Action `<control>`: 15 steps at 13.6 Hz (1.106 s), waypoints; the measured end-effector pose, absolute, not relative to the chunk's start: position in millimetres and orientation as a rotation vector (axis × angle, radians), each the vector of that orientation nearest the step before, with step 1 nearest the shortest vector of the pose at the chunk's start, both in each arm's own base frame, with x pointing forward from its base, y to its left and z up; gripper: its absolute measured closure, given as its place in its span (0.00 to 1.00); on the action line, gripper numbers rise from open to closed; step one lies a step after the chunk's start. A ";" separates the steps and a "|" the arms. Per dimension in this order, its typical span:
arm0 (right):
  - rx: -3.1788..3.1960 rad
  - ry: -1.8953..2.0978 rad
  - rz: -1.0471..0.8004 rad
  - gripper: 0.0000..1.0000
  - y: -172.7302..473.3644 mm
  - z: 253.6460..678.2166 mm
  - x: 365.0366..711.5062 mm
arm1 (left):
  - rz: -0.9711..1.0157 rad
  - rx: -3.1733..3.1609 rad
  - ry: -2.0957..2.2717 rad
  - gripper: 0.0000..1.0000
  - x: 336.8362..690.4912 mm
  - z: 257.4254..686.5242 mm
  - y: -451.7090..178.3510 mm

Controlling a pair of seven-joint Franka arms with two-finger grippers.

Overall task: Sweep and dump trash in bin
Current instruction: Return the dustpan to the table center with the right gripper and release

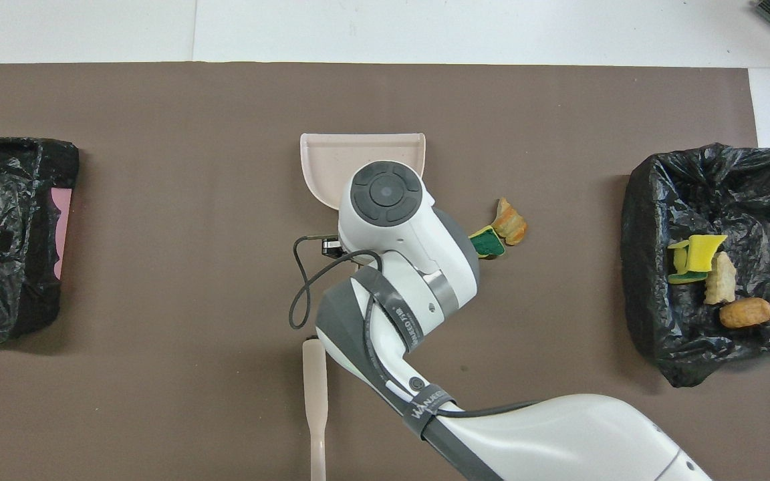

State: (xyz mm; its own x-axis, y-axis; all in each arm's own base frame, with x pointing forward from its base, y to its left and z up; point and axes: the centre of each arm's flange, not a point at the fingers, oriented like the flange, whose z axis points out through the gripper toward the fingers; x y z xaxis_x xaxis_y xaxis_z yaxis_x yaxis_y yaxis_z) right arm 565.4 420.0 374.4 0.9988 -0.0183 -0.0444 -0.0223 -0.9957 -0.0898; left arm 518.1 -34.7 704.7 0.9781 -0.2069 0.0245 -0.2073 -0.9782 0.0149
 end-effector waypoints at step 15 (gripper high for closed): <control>-3.136 -0.171 0.233 0.00 490.1 385.5 456.0 | 0.029 3.107 -0.325 0.00 517.6 704.3 -34.7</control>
